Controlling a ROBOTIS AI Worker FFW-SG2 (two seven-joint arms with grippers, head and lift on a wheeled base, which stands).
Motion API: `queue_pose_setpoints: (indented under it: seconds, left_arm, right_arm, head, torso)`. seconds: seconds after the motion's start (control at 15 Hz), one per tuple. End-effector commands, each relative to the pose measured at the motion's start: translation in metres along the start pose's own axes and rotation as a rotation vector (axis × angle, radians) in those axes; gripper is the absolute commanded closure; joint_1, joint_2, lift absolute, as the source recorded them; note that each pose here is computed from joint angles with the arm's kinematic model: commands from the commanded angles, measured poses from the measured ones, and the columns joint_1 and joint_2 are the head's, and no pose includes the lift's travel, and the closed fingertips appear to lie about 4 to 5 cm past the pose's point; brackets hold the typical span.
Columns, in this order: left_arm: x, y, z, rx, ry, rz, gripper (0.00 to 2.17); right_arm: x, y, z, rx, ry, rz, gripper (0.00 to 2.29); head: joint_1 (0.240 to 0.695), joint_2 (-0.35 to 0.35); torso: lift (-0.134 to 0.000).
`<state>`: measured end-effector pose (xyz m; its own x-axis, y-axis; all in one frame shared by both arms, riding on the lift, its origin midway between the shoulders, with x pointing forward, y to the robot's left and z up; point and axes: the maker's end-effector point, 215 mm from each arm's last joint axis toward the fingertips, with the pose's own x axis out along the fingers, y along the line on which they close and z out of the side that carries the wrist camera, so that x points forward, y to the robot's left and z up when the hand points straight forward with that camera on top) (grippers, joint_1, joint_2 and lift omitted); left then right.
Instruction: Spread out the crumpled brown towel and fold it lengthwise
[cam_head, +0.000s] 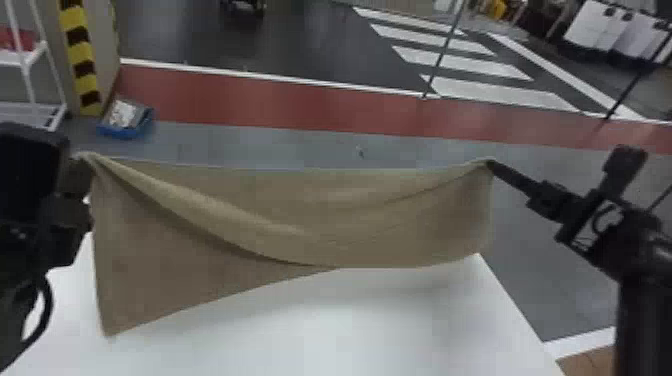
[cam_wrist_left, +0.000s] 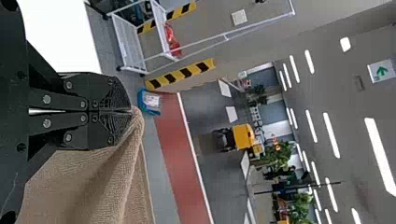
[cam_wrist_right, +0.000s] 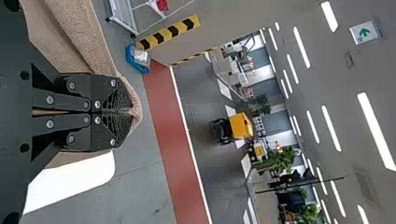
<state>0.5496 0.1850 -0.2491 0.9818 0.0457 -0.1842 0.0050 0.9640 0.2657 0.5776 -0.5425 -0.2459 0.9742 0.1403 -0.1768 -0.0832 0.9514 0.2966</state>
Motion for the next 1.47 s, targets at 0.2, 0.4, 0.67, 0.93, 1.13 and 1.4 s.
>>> queue_pose_setpoints:
  seconds: [0.2, 0.4, 0.67, 0.93, 1.13, 1.4]
  left_arm:
    - [0.083, 0.031, 0.099, -0.140, -0.224, -0.048, 1.42]
    - [0.095, 0.032, 0.143, -0.170, -0.372, -0.082, 1.42]
    - [0.077, 0.041, 0.069, -0.201, -0.330, -0.062, 1.42]
    - [0.021, 0.020, -0.035, -0.204, -0.255, -0.055, 1.42]
    - [-0.016, 0.003, -0.103, -0.185, -0.165, -0.059, 1.42]
    - [-0.049, -0.010, -0.151, -0.166, -0.105, -0.058, 1.42]
  right_arm:
    - [0.098, 0.063, 0.059, -0.030, -0.064, 0.070, 1.30]
    - [0.122, 0.081, 0.105, -0.003, -0.154, 0.116, 1.30]
    - [0.102, 0.063, 0.007, -0.004, -0.028, 0.133, 1.30]
    - [0.022, 0.028, -0.083, 0.035, 0.054, 0.164, 1.30]
    - [-0.038, -0.009, -0.108, 0.064, 0.064, 0.150, 1.30]
    - [-0.089, -0.048, -0.113, 0.071, 0.031, 0.107, 1.30]
  head:
    - [0.499, -0.274]
    - [0.417, -0.240]
    - [0.366, -0.218]
    - [0.489, -0.214]
    - [0.634, -0.253]
    - [0.695, -0.343]
  torso:
    - [-0.124]
    - [-0.124]
    - [-0.124]
    - [-0.124]
    - [-0.124]
    - [-0.124]
